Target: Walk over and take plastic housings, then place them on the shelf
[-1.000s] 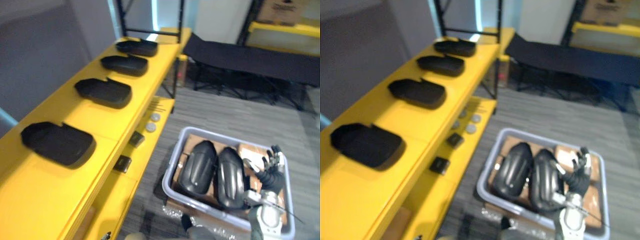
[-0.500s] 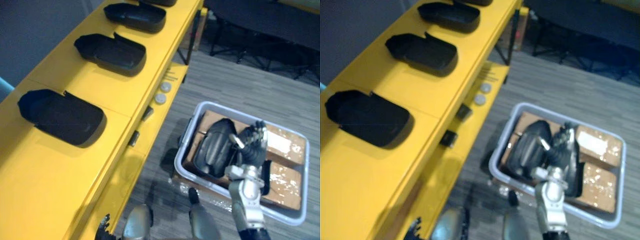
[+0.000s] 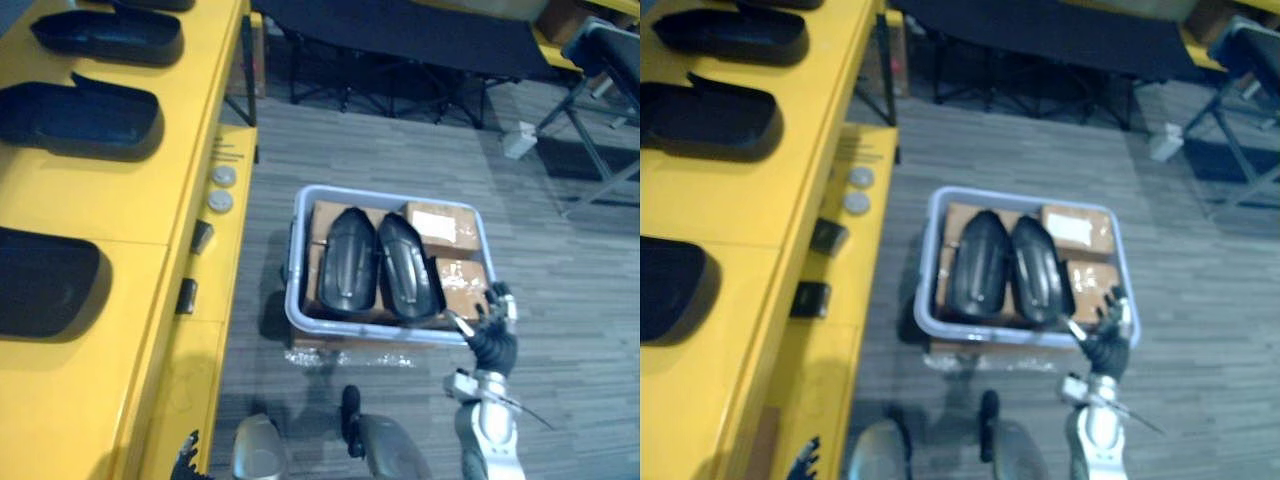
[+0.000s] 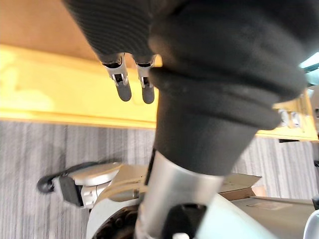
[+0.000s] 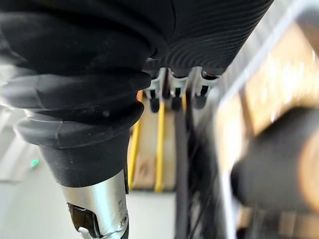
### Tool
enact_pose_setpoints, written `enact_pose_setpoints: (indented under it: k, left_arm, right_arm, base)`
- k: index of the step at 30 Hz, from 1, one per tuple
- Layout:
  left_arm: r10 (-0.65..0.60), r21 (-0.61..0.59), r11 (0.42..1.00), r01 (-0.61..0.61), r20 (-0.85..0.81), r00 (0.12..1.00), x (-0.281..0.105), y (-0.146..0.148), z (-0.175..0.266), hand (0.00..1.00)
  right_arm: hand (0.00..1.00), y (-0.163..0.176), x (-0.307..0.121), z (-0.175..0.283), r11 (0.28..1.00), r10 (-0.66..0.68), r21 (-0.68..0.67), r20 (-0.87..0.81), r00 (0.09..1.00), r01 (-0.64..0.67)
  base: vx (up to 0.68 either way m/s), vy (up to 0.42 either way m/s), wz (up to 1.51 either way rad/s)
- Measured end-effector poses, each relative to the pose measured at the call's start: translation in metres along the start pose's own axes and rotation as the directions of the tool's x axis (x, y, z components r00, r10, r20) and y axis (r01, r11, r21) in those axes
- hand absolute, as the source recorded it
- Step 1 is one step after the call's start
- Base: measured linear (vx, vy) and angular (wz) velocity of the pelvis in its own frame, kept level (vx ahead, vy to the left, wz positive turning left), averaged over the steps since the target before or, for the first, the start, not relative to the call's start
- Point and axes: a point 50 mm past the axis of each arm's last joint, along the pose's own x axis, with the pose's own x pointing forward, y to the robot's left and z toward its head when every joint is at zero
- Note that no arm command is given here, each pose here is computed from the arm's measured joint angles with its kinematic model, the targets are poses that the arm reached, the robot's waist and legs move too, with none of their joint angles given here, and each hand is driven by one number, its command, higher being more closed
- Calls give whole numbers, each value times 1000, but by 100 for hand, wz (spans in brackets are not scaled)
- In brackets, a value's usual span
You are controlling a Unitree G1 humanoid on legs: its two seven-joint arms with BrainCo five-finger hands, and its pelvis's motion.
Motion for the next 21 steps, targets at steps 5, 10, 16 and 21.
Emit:
enact_pose_setpoints:
  k: [5,10,16,21]
  left_arm:
    - [31,-107,994,-38,-64,997,-7,-2,-12,0]
    - [31,-258,964,-70,-154,988,-9,-26,-24,0]
    - [6,-227,973,-40,-145,989,-6,-24,-23,0]
    - [-24,-210,978,-4,-132,991,1,-30,-17,0]
  right_arm:
    - [0,-49,13,26,986,-156,-40,95,983,160]
    - [0,-52,17,29,984,-165,-43,97,981,170]
    - [0,-41,39,31,987,-160,-10,112,981,162]
    - [0,-30,83,37,990,-130,-38,109,986,135]
  base:
    - [27,-232,-8]
    - [34,-167,-1]
    - [-41,36,-14]
    - [-41,140,4]
